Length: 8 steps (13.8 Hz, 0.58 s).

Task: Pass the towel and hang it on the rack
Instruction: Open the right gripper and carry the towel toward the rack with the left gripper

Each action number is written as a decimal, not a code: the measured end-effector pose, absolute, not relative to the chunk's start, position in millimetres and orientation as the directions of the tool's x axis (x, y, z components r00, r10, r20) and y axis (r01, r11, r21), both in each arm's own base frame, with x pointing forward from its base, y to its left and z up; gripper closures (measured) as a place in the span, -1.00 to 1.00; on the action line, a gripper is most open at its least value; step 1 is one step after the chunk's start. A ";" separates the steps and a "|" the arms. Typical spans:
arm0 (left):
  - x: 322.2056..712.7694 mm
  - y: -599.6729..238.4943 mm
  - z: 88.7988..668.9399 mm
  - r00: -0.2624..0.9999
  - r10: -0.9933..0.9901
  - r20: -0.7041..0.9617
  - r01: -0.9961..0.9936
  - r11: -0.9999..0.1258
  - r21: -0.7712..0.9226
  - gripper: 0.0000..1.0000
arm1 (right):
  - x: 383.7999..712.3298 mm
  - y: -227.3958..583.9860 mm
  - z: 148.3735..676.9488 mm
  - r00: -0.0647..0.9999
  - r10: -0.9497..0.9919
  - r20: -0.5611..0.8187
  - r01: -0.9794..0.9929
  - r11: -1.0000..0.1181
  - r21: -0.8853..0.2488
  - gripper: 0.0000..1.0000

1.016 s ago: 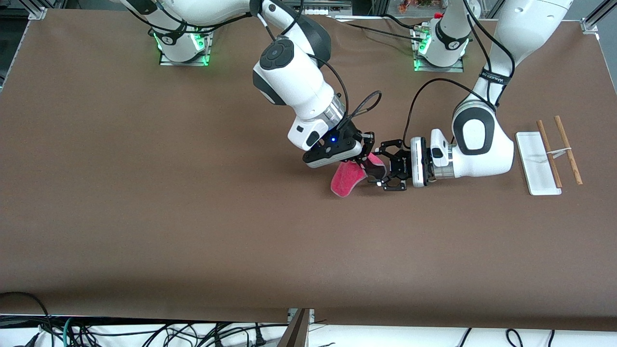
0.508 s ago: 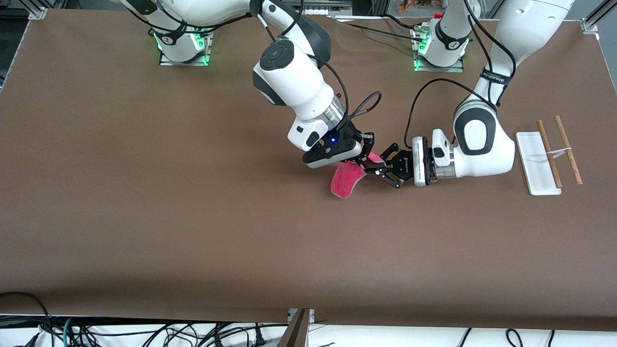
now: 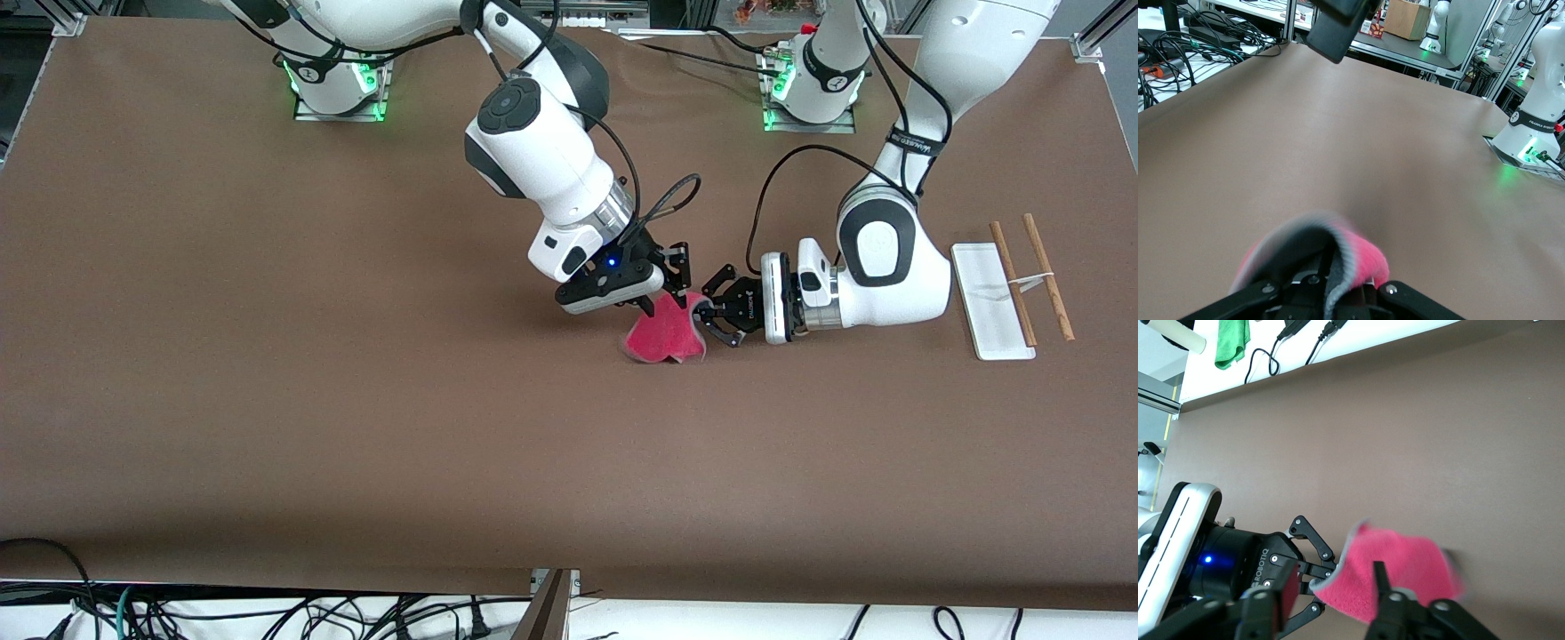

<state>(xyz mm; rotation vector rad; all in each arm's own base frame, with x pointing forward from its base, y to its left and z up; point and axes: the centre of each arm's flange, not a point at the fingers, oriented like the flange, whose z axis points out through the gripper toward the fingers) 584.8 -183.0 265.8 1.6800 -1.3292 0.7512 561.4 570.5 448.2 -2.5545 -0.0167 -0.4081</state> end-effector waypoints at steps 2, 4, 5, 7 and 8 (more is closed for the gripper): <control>585.0 -182.8 266.3 0.256 -0.459 0.851 -0.966 -0.081 0.247 0.96 | 564.0 568.0 448.4 0.953 -0.075 0.293 0.092 -0.851 -0.517 -0.59; 586.1 -180.7 269.6 0.256 -0.458 0.851 -0.966 -0.086 0.244 0.96 | 572.2 559.4 448.5 0.951 -0.075 0.299 0.092 -0.856 -0.508 -1.00; 587.2 -178.8 272.8 0.260 -0.459 0.850 -0.965 -0.091 0.245 0.96 | 576.4 553.9 447.7 0.952 -0.060 0.300 0.101 -0.864 -0.494 -1.00; 589.6 -174.6 286.1 0.280 -0.493 0.824 -0.959 -0.101 0.266 0.96 | 584.8 540.4 447.6 0.954 -0.004 0.299 0.137 -0.884 -0.446 -1.00; 591.3 -172.5 296.0 0.294 -0.517 0.804 -0.954 -0.101 0.283 0.96 | 588.9 532.4 449.9 0.954 0.031 0.297 0.159 -0.894 -0.420 -1.00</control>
